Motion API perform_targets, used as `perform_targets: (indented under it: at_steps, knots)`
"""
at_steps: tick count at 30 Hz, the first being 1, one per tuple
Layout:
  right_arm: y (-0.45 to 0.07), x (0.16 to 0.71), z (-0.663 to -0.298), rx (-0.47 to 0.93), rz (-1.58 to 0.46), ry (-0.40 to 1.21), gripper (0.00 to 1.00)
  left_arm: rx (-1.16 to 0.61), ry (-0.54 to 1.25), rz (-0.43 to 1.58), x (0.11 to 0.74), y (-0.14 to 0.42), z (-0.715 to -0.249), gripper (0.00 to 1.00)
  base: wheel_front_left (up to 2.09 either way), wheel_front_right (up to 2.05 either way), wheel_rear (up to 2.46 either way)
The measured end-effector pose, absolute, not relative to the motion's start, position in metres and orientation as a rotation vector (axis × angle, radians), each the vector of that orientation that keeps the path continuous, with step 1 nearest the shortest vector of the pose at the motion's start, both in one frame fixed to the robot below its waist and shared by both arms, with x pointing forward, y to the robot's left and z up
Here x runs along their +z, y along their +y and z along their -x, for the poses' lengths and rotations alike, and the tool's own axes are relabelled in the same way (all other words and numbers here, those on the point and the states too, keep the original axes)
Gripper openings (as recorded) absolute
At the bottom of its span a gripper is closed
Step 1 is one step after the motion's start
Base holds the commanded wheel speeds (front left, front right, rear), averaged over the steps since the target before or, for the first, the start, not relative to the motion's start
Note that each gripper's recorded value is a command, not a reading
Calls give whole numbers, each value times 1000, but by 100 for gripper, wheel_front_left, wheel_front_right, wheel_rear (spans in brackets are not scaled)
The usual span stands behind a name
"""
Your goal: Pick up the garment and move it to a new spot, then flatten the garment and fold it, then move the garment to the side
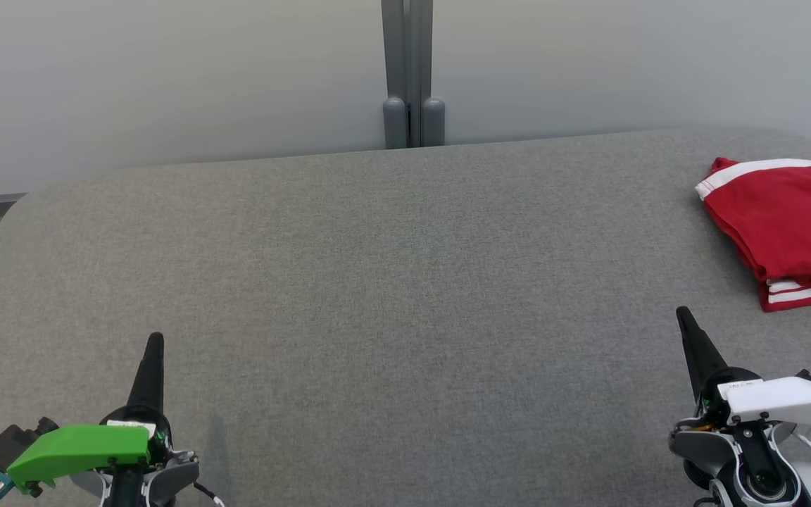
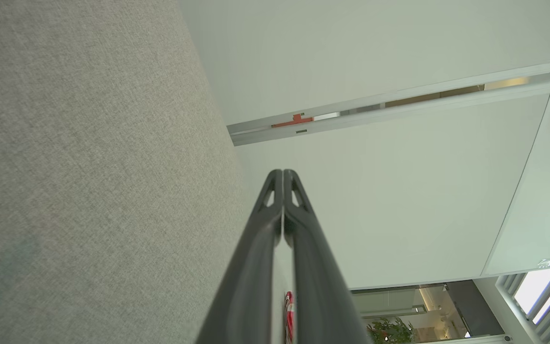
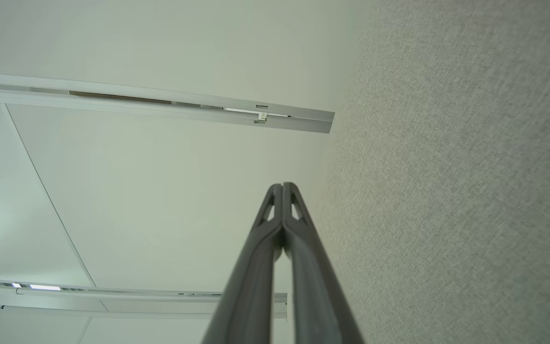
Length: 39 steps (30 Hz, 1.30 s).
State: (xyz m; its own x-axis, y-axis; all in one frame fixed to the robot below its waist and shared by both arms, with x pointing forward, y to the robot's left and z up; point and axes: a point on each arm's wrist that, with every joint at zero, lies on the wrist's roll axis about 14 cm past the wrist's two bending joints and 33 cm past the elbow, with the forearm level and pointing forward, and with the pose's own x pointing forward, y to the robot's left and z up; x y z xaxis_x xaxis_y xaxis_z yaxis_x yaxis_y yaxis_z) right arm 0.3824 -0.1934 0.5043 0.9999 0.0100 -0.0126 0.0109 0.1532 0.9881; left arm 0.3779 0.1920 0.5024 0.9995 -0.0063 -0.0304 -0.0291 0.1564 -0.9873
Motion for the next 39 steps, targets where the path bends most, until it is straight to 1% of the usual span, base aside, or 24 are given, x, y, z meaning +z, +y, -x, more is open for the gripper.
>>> perform_targets:
  at_steps: [23,39]
  knots:
    - [-199,508,-389,-2,-1574,1,0,6,7,1576,508,199,-388,0,0,0,0]
    - [-200,508,-389,-2,-1575,3,0,5,3,1577,509,200,-389,0,0,0,0]
